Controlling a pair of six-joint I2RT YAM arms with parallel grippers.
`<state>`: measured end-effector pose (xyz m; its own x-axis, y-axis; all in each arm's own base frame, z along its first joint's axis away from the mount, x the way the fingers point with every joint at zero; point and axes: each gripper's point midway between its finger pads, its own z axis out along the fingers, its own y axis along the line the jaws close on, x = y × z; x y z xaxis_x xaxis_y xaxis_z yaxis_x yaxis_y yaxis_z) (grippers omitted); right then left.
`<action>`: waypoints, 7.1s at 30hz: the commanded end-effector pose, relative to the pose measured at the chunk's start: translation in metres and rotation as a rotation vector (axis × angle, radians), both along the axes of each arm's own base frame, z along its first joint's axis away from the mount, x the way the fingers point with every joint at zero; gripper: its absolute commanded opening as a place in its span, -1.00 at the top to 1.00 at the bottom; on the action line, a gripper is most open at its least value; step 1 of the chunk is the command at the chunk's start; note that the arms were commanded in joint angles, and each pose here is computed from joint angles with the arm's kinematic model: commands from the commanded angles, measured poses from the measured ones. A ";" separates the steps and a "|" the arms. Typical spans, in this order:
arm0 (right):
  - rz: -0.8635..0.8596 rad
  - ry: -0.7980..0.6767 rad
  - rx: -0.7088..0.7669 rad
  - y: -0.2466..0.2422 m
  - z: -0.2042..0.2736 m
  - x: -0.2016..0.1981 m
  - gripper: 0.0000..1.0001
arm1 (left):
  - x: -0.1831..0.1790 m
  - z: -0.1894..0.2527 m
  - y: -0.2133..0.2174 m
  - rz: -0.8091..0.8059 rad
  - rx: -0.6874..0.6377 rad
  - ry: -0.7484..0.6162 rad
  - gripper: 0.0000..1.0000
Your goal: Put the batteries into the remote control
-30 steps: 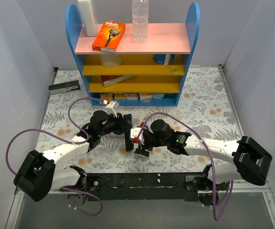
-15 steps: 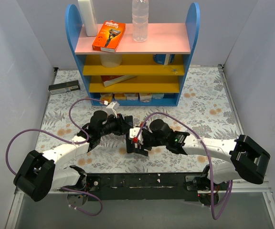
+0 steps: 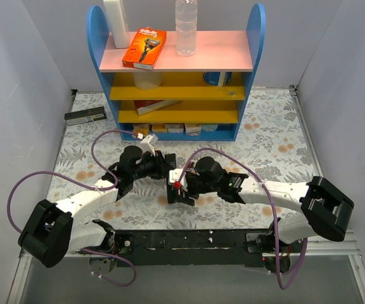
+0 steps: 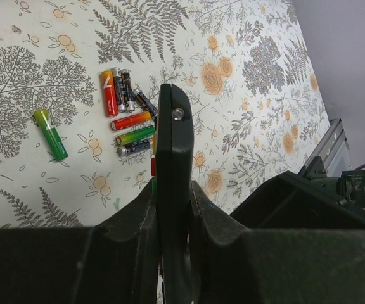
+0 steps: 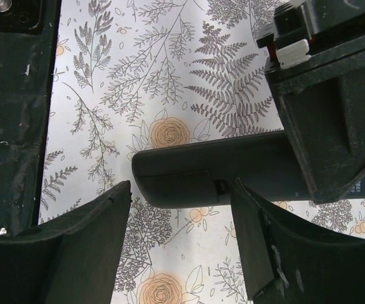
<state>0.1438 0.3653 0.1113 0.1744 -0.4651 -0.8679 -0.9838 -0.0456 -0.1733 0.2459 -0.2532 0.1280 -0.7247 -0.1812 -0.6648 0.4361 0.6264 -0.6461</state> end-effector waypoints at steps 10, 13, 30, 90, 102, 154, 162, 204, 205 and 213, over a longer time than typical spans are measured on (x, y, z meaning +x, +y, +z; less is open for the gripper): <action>0.074 0.036 -0.013 0.007 -0.005 -0.011 -0.35 | 0.008 0.060 -0.016 -0.018 -0.140 -0.085 1.00; 0.076 0.045 -0.031 0.005 -0.012 -0.012 -0.29 | 0.008 0.065 -0.015 -0.018 -0.145 -0.097 1.00; 0.105 0.142 -0.129 -0.010 -0.046 -0.029 0.58 | 0.028 0.074 -0.014 0.014 -0.169 -0.183 1.00; -0.030 -0.126 0.053 0.007 0.037 0.019 -0.69 | 0.013 0.048 -0.005 -0.011 -0.087 -0.157 1.00; 0.010 -0.081 0.016 0.007 0.021 0.010 -0.64 | 0.017 0.053 -0.004 0.018 -0.103 -0.147 1.00; 0.140 0.124 -0.136 -0.004 -0.043 -0.027 -0.16 | 0.013 0.097 -0.021 -0.035 -0.282 -0.162 1.00; 0.163 0.156 -0.129 -0.001 -0.037 -0.034 0.24 | 0.024 0.129 -0.027 -0.018 -0.357 -0.204 1.00; -0.058 -0.100 0.044 -0.011 0.049 0.006 -0.49 | 0.012 0.070 0.005 0.029 -0.091 -0.249 1.00; -0.058 -0.113 0.052 -0.008 0.053 0.008 -0.57 | 0.013 0.072 0.005 0.027 -0.091 -0.252 1.00; -0.057 -0.172 0.071 0.007 0.065 0.021 -0.61 | 0.009 0.074 0.004 0.018 -0.094 -0.242 1.00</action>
